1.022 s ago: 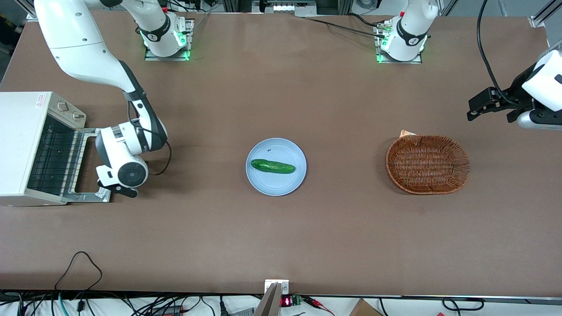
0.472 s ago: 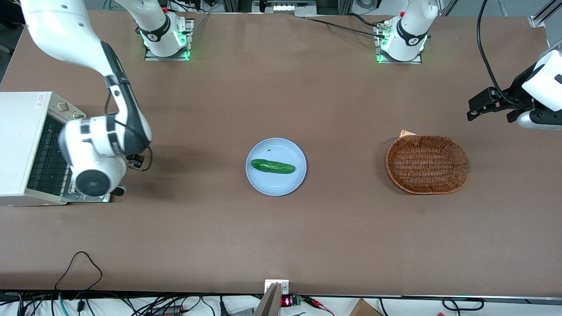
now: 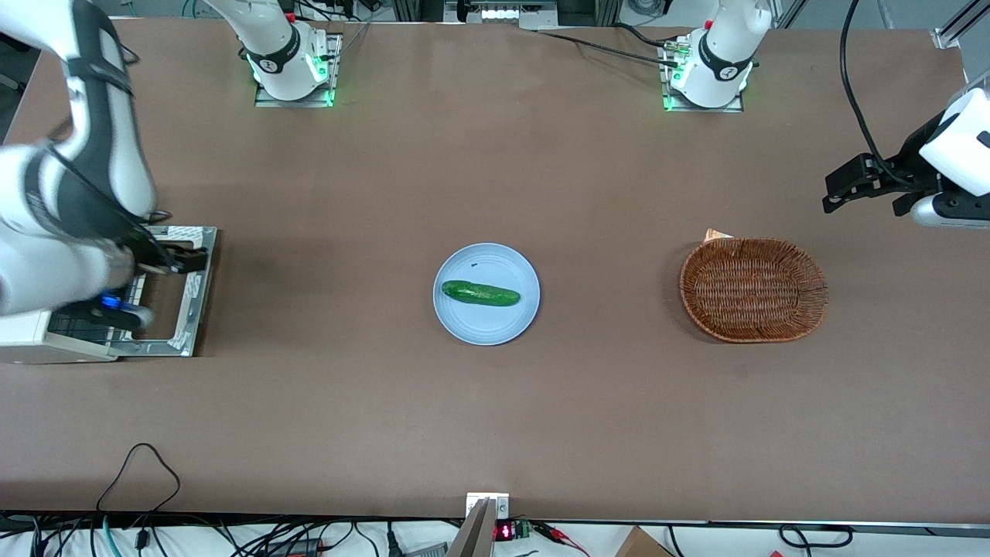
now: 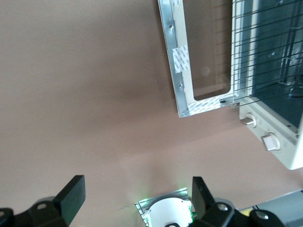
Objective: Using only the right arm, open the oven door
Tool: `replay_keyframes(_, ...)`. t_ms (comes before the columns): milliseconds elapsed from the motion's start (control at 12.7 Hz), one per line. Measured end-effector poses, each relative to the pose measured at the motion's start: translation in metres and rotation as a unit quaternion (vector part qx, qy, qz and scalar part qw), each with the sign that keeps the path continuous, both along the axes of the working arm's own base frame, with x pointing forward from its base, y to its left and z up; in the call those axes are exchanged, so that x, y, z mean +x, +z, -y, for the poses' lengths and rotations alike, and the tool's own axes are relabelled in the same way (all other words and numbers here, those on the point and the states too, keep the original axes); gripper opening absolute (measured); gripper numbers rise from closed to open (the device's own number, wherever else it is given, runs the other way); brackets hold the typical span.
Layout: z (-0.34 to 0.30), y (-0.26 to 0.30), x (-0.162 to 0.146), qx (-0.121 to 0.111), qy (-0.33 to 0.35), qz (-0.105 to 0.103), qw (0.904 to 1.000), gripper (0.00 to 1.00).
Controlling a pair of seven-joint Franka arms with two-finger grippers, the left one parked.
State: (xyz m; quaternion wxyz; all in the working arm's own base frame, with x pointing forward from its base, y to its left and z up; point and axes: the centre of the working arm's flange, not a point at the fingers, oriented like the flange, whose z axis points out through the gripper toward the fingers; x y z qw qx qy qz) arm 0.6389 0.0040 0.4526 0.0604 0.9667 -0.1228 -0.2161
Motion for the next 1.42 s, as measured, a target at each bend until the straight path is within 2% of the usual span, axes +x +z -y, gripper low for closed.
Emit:
replay_keyframes(157,-0.006,0.027,-0.009,0.014,0.014,0.011,0.9997,1.0)
replay_keyframes(236,-0.011,0.039,-0.012,0.028,0.015,0.019,0.9993,1.0)
replay_keyframes(315,-0.014,0.051,-0.016,0.043,0.014,0.028,0.9986,1.0)
replay_keyframes(472,-0.017,0.072,-0.024,0.057,0.014,0.051,0.997,1.0)
replay_keyframes(708,-0.026,0.088,-0.028,0.066,0.031,0.153,0.9855,1.0)
replay_keyframes(787,-0.035,0.089,-0.039,0.071,0.053,0.165,0.9824,1.0)
replay_keyframes(1022,-0.051,0.093,-0.079,0.076,0.091,0.193,0.974,1.0)
replay_keyframes(1180,-0.029,0.095,-0.099,0.079,0.086,0.196,0.9738,1.0)
replay_keyframes(1416,-0.023,0.092,-0.1,0.08,0.087,0.195,0.9736,1.0)
